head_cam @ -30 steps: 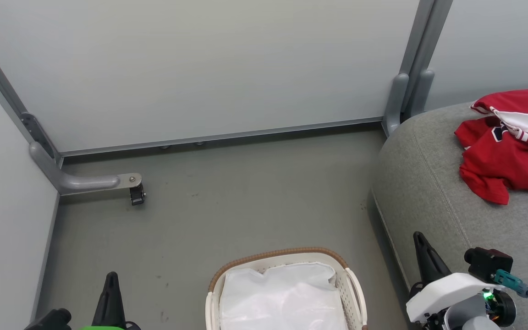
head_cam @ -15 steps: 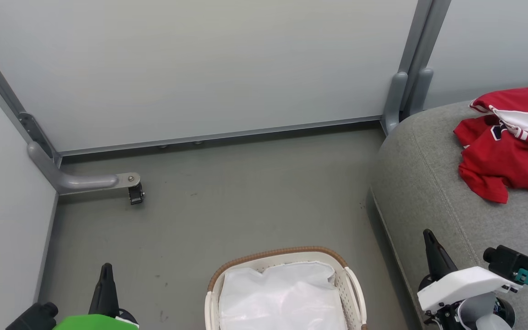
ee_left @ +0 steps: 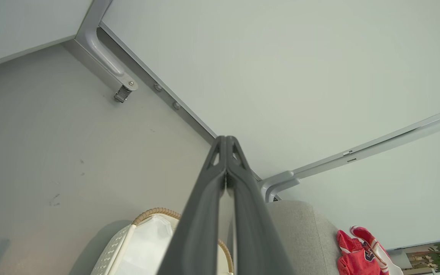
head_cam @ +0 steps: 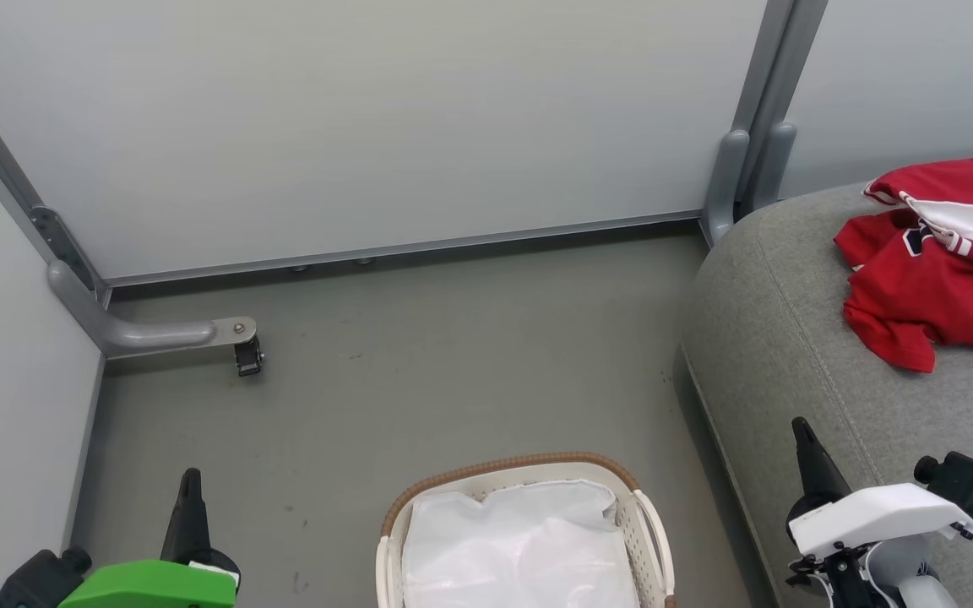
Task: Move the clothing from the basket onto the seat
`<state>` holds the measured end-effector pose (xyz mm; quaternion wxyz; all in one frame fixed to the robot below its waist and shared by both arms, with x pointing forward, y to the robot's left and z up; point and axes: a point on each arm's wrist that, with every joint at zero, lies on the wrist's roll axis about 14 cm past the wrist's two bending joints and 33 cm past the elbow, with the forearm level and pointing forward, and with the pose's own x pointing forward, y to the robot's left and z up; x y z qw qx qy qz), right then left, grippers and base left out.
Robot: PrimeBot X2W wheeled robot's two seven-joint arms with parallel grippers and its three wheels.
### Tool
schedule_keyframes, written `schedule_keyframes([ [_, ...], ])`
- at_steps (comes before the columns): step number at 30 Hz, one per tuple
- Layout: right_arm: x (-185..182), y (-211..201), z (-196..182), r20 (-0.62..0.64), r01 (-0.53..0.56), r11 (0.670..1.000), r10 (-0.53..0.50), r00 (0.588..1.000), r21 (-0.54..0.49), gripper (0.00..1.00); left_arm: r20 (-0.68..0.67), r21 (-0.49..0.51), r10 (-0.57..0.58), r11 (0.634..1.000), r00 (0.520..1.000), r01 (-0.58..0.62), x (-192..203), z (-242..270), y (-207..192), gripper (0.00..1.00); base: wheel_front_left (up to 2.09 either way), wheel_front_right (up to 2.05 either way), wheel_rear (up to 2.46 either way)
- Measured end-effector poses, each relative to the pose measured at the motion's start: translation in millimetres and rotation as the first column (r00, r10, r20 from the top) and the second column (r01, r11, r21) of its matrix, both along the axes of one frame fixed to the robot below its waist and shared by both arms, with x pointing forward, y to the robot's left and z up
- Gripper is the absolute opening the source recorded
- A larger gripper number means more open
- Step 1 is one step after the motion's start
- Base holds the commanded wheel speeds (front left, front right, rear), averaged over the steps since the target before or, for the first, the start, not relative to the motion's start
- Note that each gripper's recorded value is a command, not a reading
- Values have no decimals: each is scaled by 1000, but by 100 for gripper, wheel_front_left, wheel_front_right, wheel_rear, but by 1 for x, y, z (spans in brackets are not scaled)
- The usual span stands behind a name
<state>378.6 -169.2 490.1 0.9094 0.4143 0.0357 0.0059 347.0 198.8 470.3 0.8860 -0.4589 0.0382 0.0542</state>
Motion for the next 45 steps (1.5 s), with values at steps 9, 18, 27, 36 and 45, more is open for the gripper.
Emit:
schedule_keyframes([
  [9,1,-5,1,-8,17,994,-16,1000,110,0,9,-92,6,996,1000,-5,5,4,1,0,0,0,0],
  [18,3,-9,5,-8,30,978,-29,1000,207,0,26,-179,11,984,1000,-6,11,9,2,0,0,0,0],
  [27,3,-13,7,-9,40,955,-39,999,295,0,38,-254,9,967,999,1,15,14,1,0,0,0,0],
  [36,4,-16,9,-9,47,925,-47,999,376,0,51,-324,12,946,999,5,19,18,1,0,0,0,0],
  [45,4,-20,11,-7,50,893,-52,999,448,0,67,-387,14,922,998,13,24,23,1,0,0,0,0],
])
